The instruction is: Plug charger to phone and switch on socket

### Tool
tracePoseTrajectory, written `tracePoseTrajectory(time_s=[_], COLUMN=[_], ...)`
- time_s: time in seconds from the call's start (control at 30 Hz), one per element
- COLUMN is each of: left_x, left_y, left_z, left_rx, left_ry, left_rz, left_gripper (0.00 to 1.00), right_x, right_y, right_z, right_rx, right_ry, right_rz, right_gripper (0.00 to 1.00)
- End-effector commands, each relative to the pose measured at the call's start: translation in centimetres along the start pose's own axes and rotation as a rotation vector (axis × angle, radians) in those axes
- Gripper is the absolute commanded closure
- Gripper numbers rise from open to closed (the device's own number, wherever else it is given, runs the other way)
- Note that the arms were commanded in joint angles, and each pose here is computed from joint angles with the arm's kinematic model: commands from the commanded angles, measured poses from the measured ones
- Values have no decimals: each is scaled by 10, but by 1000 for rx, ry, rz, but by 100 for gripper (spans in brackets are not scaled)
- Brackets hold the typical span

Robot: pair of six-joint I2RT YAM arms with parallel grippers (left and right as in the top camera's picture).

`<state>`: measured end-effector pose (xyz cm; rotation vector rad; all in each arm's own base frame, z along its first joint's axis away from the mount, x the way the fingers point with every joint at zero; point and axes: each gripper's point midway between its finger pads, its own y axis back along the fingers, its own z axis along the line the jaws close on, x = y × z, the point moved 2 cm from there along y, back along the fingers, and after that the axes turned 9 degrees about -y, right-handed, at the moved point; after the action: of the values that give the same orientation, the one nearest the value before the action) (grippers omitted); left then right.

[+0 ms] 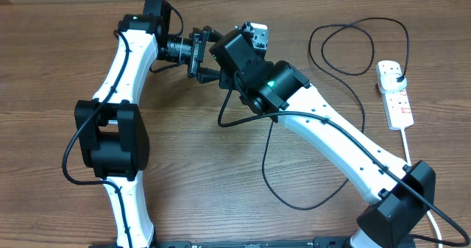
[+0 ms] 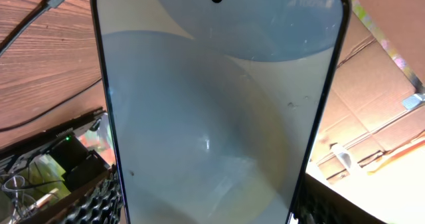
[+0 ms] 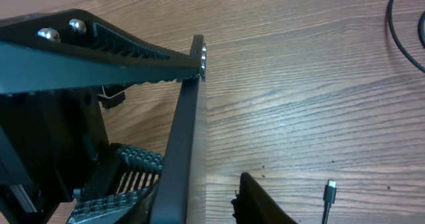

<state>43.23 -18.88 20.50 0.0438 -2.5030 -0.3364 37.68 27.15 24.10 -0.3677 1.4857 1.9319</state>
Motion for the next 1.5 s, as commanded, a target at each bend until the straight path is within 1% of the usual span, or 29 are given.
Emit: tracePoseTrajectory(time_s=[0.0, 0.07, 0.13, 0.33, 0.47, 0.6, 0.73, 0.9, 1.0, 1.13, 1.17, 1.33, 1.37, 1.4, 1.47], left_x=[9, 9, 9, 9, 10, 10, 10, 10, 9, 4, 1, -4, -5, -5, -5], left_y=[7, 7, 7, 7, 7, 7, 7, 7, 7, 7, 7, 7, 7, 7, 7], left_z=[-16, -16, -17, -17, -17, -17, -17, -17, -18, -16, -16, -11, -11, -11, -11], left_rx=[56, 57, 58, 59, 61, 61, 61, 61, 61, 44, 36, 6, 3, 3, 4], left_ry=[-15, -15, -15, -14, -15, -15, -14, -15, -26, -45, -51, -53, -53, -53, -52], left_rz=[36, 37, 39, 39, 42, 42, 42, 41, 37, 11, -1, -36, -39, -39, -39], left_gripper=[23, 23, 23, 23, 23, 23, 22, 18, 11, 2, 0, 0, 0, 0, 0], right_x=[-6, -6, -6, -6, -6, -6, -6, -6, -7, -11, -14, -28, -29, -34, -39], right_y=[3, 3, 3, 3, 3, 3, 3, 3, 3, 3, 4, 11, 12, 17, 22], right_z=[6, 6, 6, 7, 7, 7, 7, 7, 6, 4, 2, -6, -7, -9, -10], right_rx=[-11, -13, -13, -15, -16, -16, -17, -16, -14, -1, 3, -6, -9, -21, -39], right_ry=[-5, -6, -6, -7, -7, -7, -7, -12, -51, -189, -252, -565, -598, -690, -807], right_rz=[-26, -28, -27, -29, -29, -28, -28, -28, -32, -56, -69, -109, -114, -126, -136], right_gripper=[73, 78, 80, 83, 87, 96, 96, 96, 96, 96, 96, 96, 96, 96, 96])
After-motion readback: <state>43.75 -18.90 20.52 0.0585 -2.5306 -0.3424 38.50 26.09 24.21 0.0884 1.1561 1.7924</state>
